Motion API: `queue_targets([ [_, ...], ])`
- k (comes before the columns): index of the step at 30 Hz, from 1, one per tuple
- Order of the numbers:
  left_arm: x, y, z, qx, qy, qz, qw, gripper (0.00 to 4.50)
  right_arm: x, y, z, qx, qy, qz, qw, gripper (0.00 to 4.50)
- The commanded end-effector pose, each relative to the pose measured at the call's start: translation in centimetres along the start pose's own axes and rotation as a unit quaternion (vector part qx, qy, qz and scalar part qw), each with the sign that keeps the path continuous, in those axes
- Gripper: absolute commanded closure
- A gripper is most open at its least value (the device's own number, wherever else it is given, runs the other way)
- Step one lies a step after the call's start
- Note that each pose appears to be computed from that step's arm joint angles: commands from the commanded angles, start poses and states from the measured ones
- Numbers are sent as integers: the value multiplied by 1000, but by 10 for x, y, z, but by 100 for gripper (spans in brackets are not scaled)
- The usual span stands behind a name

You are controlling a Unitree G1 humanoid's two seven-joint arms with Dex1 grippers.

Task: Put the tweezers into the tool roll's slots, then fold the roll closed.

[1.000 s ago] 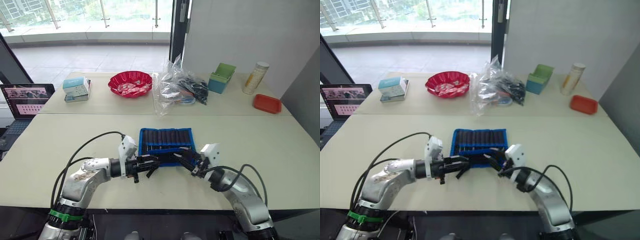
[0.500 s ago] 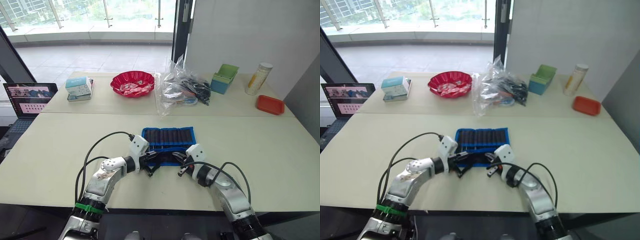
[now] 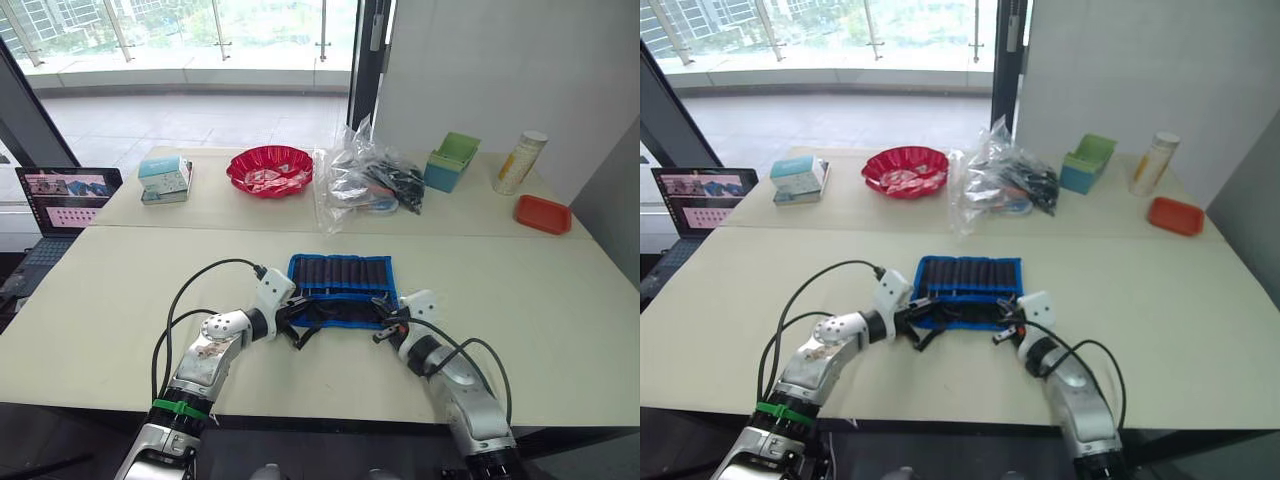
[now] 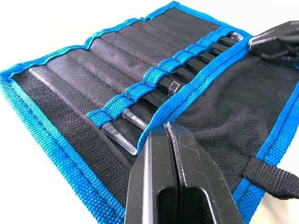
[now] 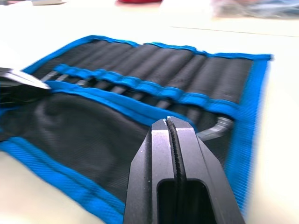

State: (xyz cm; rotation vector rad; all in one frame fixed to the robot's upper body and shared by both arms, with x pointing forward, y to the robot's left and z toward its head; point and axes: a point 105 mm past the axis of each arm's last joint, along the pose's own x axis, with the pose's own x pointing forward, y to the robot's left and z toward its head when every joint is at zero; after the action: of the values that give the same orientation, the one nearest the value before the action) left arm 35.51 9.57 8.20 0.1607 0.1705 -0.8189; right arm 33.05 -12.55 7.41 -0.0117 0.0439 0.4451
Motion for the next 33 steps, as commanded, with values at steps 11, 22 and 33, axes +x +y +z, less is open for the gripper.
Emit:
queue_targets([
  [11, -14, -3, 69, -10, -95, -51, 994, 450, -1, 20, 53, -82, -76, 82, 990, 448],
  [22, 30, -26, 20, -33, 16, -32, 999, 450, 33, 42, 26, -146, -4, 135, 980, 448],
  [33, -3, -5, -69, -46, 211, 34, 976, 450, -8, -30, -23, -174, 137, 8, 975, 448],
])
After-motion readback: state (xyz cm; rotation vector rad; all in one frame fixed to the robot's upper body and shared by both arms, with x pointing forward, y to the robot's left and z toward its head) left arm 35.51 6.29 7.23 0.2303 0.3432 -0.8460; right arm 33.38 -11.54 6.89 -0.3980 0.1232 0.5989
